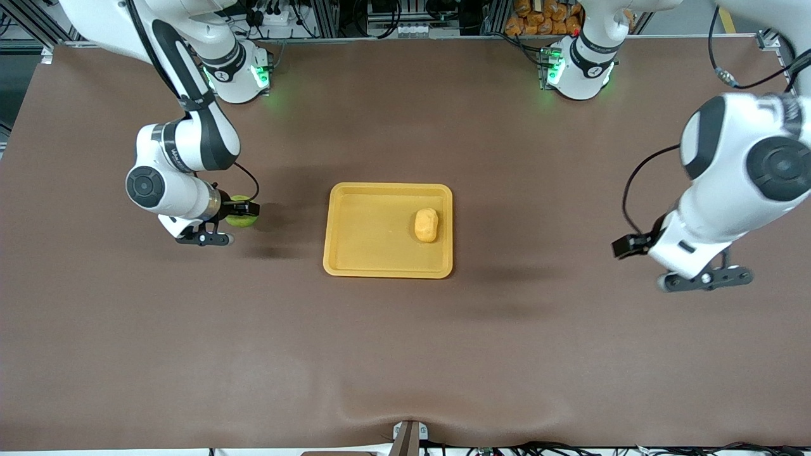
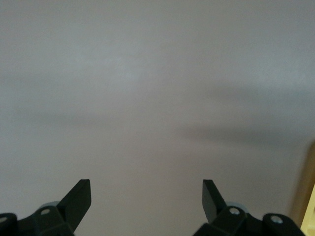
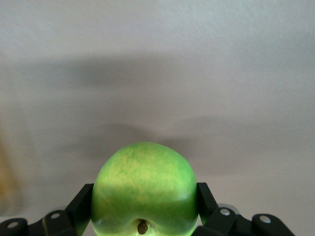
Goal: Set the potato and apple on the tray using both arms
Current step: 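Withdraw the left gripper from the tray while the right gripper lifts the apple, then carry the green apple with the right gripper over the tray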
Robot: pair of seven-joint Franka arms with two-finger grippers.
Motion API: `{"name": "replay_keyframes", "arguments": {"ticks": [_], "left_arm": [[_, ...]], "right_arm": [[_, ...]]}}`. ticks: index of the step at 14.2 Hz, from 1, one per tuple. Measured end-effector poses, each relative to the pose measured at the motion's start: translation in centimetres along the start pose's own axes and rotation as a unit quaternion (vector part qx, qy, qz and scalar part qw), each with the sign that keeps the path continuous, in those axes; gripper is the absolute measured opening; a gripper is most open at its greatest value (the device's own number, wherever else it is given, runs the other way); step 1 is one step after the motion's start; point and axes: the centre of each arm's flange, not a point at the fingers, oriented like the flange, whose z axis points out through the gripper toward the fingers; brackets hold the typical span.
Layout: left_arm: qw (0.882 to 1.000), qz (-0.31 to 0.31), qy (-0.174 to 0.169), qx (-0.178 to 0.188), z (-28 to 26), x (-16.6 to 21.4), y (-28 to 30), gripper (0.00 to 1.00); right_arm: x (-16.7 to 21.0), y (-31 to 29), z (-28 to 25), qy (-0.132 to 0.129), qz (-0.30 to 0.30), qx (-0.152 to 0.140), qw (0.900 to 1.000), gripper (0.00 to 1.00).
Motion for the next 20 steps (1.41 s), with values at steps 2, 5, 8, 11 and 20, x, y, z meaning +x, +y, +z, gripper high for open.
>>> {"name": "replay_keyframes", "arguments": {"ticks": [2, 5, 8, 11, 20], "left_arm": [[1.0, -0.004, -0.017, 0.002, -1.9, -1.4, -1.0, 1.0], [0.999, -0.008, -0.051, 0.011, -2.6, -2.8, -1.9, 1.0], [0.997, -0.03, -0.07, 0.016, -1.3, -3.1, -1.7, 1.0], [0.994, -0.035, -0.099, 0.015, 1.6, -3.0, -0.5, 1.0], [0.992, -0.041, -0.101, -0.056, -0.3, -1.3, -4.2, 1.0]], "right_arm": [[0.2, -1.9, -1.2, 0.008, 0.007, 0.001, 1.0, 0.88], [0.1, -4.8, -2.3, 0.019, 0.012, 0.001, 1.0, 0.88], [0.2, -6.9, -3.6, 0.011, 0.021, 0.019, 1.0, 0.88], [0.6, -9.7, -4.7, 0.013, 0.036, 0.031, 0.999, 0.88], [1.9, -20.2, -2.7, 0.009, 0.088, 0.045, 0.995, 0.88]]}}
